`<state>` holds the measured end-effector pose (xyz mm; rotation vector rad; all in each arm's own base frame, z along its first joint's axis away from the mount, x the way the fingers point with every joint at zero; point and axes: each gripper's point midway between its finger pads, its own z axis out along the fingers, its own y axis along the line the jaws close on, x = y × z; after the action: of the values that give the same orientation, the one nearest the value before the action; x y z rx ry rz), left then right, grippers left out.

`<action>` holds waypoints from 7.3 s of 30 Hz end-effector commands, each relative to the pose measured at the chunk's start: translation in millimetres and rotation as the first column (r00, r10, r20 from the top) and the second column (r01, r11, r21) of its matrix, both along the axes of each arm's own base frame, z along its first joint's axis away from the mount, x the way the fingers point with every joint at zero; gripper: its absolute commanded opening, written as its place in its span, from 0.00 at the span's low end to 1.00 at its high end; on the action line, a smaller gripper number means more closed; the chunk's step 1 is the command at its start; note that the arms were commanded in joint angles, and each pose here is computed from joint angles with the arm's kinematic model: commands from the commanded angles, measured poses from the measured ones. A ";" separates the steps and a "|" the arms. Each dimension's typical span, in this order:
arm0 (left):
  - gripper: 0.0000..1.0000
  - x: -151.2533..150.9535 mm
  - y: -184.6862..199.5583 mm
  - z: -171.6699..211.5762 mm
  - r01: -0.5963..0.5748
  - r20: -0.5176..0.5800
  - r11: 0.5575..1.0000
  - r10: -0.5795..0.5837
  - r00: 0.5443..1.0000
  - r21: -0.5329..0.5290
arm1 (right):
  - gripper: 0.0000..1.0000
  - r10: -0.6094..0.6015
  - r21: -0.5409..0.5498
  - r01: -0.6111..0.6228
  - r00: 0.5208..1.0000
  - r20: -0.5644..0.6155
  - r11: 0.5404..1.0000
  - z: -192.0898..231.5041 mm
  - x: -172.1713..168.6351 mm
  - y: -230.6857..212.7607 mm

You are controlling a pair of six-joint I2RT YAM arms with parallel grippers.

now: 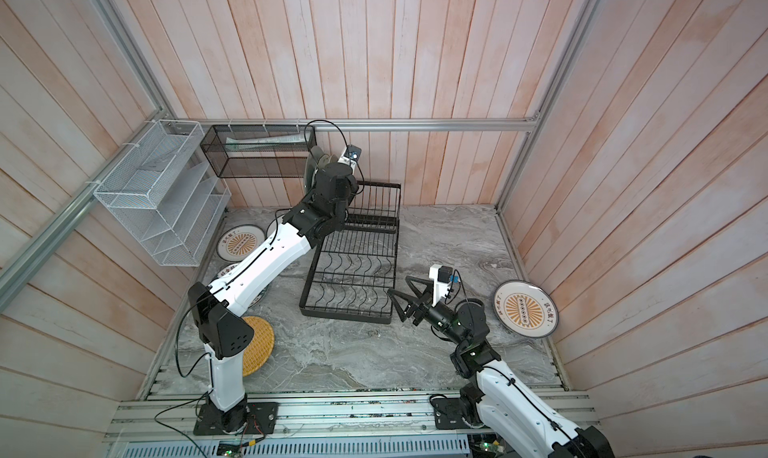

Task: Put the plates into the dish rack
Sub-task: 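Lower the dark plate into the slots beside the green plates with the left gripper, then release the dark plate and withdraw the left gripper while the right reaches the sunburst plate, then pinch the rim of the cream sunburst plate with the right gripper, then tilt the sunburst plate upright on its edge with the right gripper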

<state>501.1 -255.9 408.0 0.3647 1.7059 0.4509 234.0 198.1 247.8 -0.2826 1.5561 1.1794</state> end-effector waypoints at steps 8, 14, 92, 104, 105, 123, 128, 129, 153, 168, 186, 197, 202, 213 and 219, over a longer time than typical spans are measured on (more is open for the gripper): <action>0.00 2.5 -15.3 16.8 -0.045 0.068 0.995 0.051 0.996 -0.093 | 0.98 0.004 0.011 -0.005 0.999 0.040 1.000 11.1 -2.1 1.0; 0.00 7.4 -14.9 4.7 -0.077 0.046 0.994 0.081 0.996 -0.082 | 0.98 0.002 0.009 -0.003 0.999 0.045 1.000 12.2 -2.7 0.5; 1.00 -303.9 112.1 -130.1 0.258 -0.163 0.608 -0.549 0.820 -0.751 | 0.98 -0.848 -0.403 0.794 0.249 -0.467 0.455 -83.1 75.3 -258.8; 1.00 -320.6 98.6 -133.5 0.286 -0.141 0.556 -0.602 0.786 -0.780 | 0.98 -0.843 -0.512 0.832 -0.106 -0.527 0.215 -145.5 74.9 -355.2; 1.00 -320.6 95.7 -135.4 0.284 -0.153 0.558 -0.610 0.778 -0.780 | 0.98 -0.837 -0.516 0.829 -0.113 -0.536 0.218 -149.5 75.9 -357.0; 1.00 -320.1 73.0 -154.4 0.291 -0.227 0.561 -0.677 0.700 -0.775 | 0.98 -0.667 -0.551 0.691 -0.132 -0.733 0.469 -222.0 100.2 -343.5; 1.00 -318.5 73.1 -156.1 0.285 -0.234 0.567 -0.672 0.702 -0.773 | 0.98 -0.633 -0.548 0.632 -0.115 -0.765 0.548 -235.1 103.8 -316.5; 1.00 -318.3 73.2 -156.2 0.284 -0.234 0.567 -0.672 0.703 -0.773 | 0.98 -0.621 -0.535 0.622 -0.099 -0.777 0.571 -236.9 105.3 -307.6; 1.00 -316.5 73.4 -158.0 0.276 -0.243 0.573 -0.667 0.705 -0.772 | 0.96 -0.319 -0.205 0.463 0.183 -0.930 0.862 -213.6 120.8 -134.7; 1.00 -316.8 74.2 -156.9 0.278 -0.238 0.571 -0.666 0.707 -0.772 | 0.96 -0.328 -0.206 0.438 0.223 -0.918 0.875 -203.6 129.4 -130.4; 1.00 -316.5 73.8 -158.3 0.274 -0.243 0.573 -0.665 0.706 -0.772 | 0.95 -0.359 -0.185 0.486 0.293 -0.886 0.854 -174.6 155.9 -177.8; 1.00 -318.1 74.0 -155.0 0.286 -0.229 0.564 -0.672 0.704 -0.775 | 0.96 -0.606 -0.313 0.678 0.244 -0.757 0.665 -172.1 123.1 -302.9; 1.00 -318.9 73.9 -153.4 0.292 -0.223 0.559 -0.676 0.703 -0.776 | 0.92 -0.522 -0.255 0.638 0.272 -0.809 0.727 -190.7 124.9 -288.5; 1.00 -318.2 74.7 -154.3 0.287 -0.226 0.563 -0.671 0.707 -0.775 | 0.87 -0.356 -0.127 0.546 0.337 -0.872 0.828 -214.3 120.8 -241.0; 1.00 -317.4 75.9 -153.9 0.283 -0.225 0.566 -0.664 0.713 -0.774 | 0.82 -0.269 -0.046 0.550 0.333 -0.904 0.834 -223.4 119.1 -218.7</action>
<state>182.7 -179.1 254.4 0.3851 2.0340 -0.8040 368.2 -36.1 48.2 0.9749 2.1005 1.0379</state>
